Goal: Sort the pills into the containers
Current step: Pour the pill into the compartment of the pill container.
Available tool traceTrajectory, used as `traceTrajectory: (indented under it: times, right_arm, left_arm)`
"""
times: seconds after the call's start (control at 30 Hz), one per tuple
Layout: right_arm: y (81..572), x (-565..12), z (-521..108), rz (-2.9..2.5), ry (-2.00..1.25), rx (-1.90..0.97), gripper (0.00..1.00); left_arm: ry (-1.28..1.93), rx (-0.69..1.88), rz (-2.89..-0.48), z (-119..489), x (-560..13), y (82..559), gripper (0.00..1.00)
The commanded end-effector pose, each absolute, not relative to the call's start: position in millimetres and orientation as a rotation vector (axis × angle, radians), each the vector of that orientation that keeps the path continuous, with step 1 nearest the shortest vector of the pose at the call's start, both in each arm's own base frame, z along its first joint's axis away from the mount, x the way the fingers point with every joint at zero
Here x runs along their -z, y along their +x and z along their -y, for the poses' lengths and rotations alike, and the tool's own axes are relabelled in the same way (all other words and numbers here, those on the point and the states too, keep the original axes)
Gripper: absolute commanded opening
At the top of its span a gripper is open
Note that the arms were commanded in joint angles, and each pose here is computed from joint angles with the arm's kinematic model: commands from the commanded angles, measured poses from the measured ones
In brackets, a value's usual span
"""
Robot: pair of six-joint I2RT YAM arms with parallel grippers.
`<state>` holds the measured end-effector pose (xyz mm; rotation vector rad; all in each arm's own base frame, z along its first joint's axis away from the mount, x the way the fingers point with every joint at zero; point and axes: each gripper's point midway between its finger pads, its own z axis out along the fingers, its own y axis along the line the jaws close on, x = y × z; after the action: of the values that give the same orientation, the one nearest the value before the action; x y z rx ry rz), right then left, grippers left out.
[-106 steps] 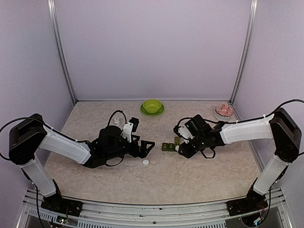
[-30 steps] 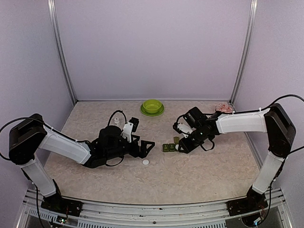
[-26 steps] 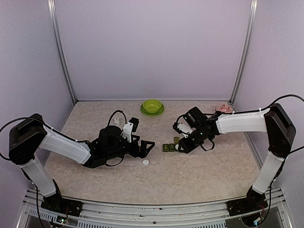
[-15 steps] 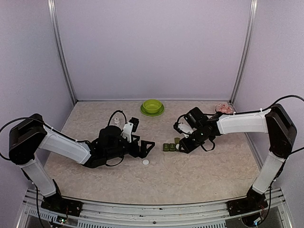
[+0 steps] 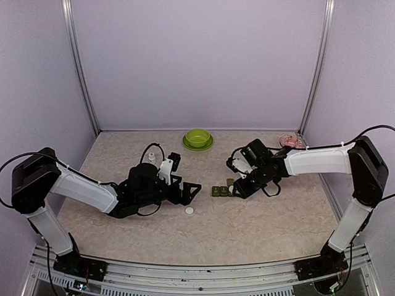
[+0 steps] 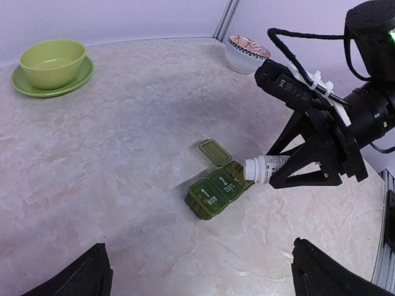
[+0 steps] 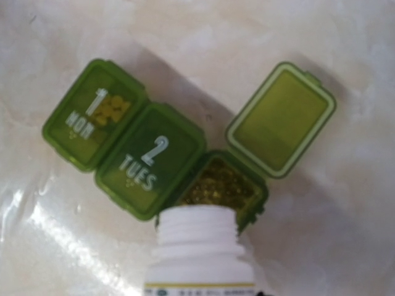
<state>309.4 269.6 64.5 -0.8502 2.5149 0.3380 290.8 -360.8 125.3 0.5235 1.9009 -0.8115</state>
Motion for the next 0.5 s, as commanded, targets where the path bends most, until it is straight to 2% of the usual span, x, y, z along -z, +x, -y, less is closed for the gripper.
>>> traceTrajectory:
  times: [0.0, 0.47]
  right_arm:
    - [314.6, -79.0, -265.5, -2.462, -0.822, -0.336, 0.35]
    - [314.0, -91.3, -263.6, -2.324, -0.79, -0.373, 0.34]
  left_arm:
    - [0.515, 0.825, -1.882, 360.1, -129.6, 292.3, 0.99]
    - [0.515, 0.821, -1.888, 360.0, -127.2, 292.6, 0.99]
